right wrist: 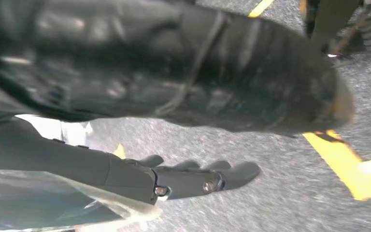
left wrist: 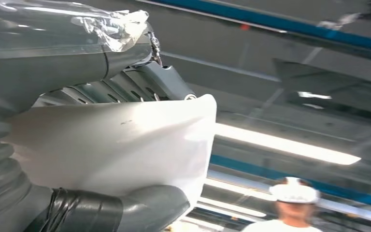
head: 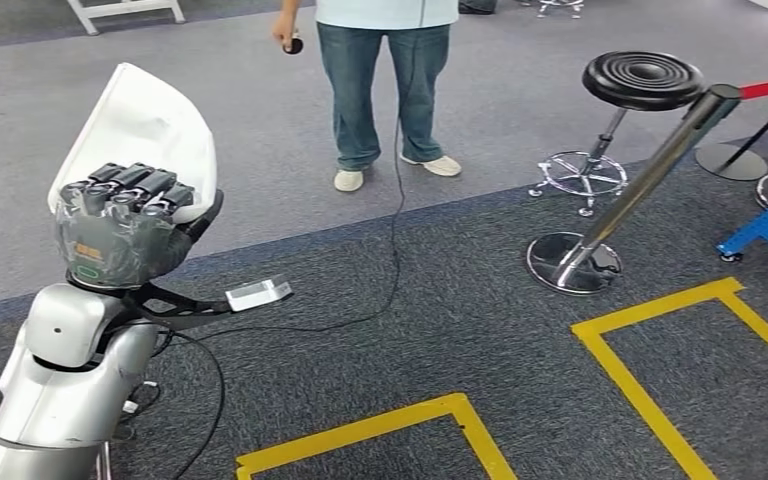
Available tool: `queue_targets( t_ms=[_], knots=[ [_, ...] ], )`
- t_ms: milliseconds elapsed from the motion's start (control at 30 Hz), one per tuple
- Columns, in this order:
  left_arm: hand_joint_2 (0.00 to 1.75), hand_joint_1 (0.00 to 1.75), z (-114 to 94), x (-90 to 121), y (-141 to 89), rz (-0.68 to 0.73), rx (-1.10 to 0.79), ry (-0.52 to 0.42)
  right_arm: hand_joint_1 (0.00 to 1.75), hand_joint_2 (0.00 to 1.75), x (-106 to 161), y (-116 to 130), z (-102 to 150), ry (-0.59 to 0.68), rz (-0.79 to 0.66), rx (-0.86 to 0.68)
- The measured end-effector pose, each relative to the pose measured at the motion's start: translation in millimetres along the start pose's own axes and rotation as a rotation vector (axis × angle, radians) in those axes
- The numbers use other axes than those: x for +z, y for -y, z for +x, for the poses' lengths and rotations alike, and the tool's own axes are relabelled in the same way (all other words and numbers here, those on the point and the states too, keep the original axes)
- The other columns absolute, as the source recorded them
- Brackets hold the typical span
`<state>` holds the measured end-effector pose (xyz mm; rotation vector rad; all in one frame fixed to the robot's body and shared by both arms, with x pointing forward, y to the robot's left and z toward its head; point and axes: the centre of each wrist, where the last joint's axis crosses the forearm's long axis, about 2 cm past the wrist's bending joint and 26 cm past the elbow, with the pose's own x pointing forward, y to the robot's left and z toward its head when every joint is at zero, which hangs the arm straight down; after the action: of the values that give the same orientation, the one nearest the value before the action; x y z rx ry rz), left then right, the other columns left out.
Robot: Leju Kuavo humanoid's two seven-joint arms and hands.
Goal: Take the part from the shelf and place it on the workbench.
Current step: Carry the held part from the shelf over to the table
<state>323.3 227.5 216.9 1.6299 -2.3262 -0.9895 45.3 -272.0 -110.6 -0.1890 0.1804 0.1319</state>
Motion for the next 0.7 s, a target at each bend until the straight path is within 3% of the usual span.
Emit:
queue_targets(
  t_ms=[700],
  knots=[
    [1.75, 1.75, 4.7, 2.1, 1.9, -0.010, 0.013, -0.005, 0.00, 0.00, -1.2, 1.8, -2.5, -0.016, -0.008, 0.031]
  ],
)
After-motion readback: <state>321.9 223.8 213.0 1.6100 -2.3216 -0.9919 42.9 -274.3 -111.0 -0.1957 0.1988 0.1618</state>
